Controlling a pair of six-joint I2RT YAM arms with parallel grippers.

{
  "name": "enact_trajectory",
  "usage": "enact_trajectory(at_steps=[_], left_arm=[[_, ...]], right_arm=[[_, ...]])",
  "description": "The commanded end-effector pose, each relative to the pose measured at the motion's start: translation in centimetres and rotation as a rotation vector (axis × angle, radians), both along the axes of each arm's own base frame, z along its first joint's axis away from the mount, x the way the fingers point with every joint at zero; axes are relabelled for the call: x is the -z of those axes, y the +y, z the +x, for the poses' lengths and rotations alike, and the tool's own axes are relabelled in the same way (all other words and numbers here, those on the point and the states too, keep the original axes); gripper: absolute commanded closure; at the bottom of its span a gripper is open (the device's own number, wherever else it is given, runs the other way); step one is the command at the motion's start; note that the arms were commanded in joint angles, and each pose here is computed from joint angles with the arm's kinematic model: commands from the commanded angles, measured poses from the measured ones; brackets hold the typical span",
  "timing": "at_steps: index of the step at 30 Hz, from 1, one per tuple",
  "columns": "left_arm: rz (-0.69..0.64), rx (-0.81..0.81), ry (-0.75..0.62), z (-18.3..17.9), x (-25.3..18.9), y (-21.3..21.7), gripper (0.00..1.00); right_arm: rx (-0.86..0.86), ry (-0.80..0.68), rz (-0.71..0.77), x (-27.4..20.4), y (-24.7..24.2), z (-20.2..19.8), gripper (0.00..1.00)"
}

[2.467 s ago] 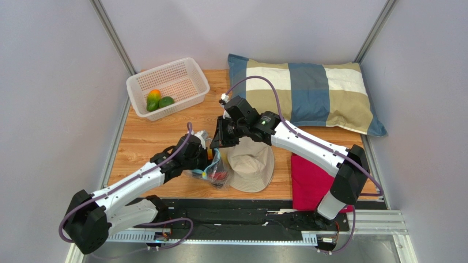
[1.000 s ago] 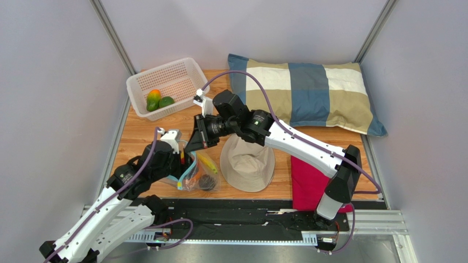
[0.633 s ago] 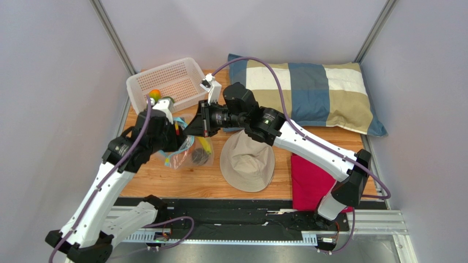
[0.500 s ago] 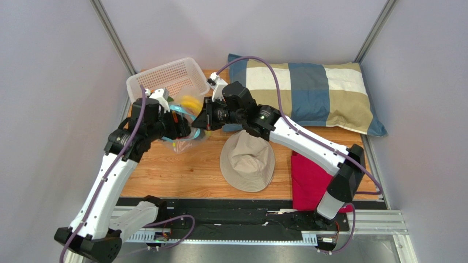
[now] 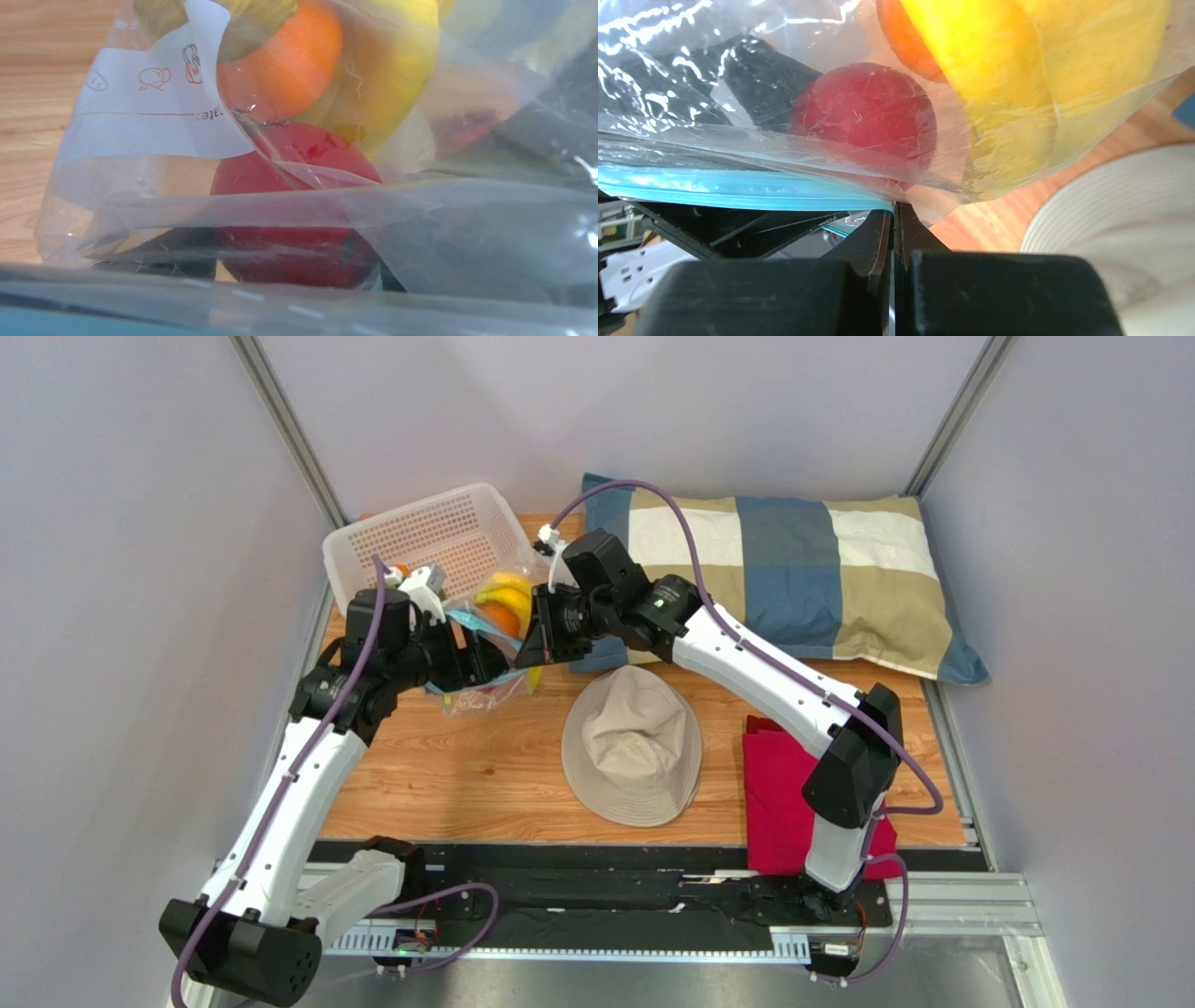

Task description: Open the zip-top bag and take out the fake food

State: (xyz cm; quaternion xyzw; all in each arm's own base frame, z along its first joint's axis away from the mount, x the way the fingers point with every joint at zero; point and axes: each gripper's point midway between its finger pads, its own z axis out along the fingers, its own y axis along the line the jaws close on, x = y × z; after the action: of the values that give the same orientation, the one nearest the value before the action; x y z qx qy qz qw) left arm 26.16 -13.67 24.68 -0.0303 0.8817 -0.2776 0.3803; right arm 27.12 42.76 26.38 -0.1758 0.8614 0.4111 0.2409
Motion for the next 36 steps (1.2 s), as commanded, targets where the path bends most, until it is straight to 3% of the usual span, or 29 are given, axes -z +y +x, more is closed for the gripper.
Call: enact_trajectory(at_steps=[1,5,9,16,20,24,29,36], left_arm=[[-0.221,0.221,-0.082,-4.9,-4.5,-3.6,1.0],[-0.233,0.263,-0.069,-7.3,-3.8,-3.5,1.0],[-0.199,0.292,0.065,-9.7,-0.9,-3.2,1.0],[-0.073,0.196,0.27,-11.4,4.7,-0.9,1.0],[-0.023,0.15,0.277,-11.2,5.1,0.0,1.0],[-0.013,0.175,0.213,-10.8,4.3,0.1,1.0],[-0.074,0.174,0.013,-10.5,0.4,-0.3,1.0],[-0.093,0.007,-0.275,-7.4,-6.3,1.5,1.0]], right_arm=[[0.103,0.103,-0.242,5.9,-4.7,1.8,1.0],[0.062,0.189,-0.208,5.7,-4.4,-0.1,1.0],[0.033,0.096,-0.155,2.2,-4.0,-0.5,1.0],[-0.032,-0.073,-0.116,-3.3,-1.5,-2.3,1.0],[-0.017,-0.053,-0.075,-5.2,-0.7,-3.5,1.0],[0.018,-0.001,-0.066,-3.9,-0.3,-2.9,1.0],[-0.052,0.06,-0.105,-0.3,1.5,-3.4,1.0],[-0.076,-0.004,-0.183,1.5,0.7,-4.9,1.0]])
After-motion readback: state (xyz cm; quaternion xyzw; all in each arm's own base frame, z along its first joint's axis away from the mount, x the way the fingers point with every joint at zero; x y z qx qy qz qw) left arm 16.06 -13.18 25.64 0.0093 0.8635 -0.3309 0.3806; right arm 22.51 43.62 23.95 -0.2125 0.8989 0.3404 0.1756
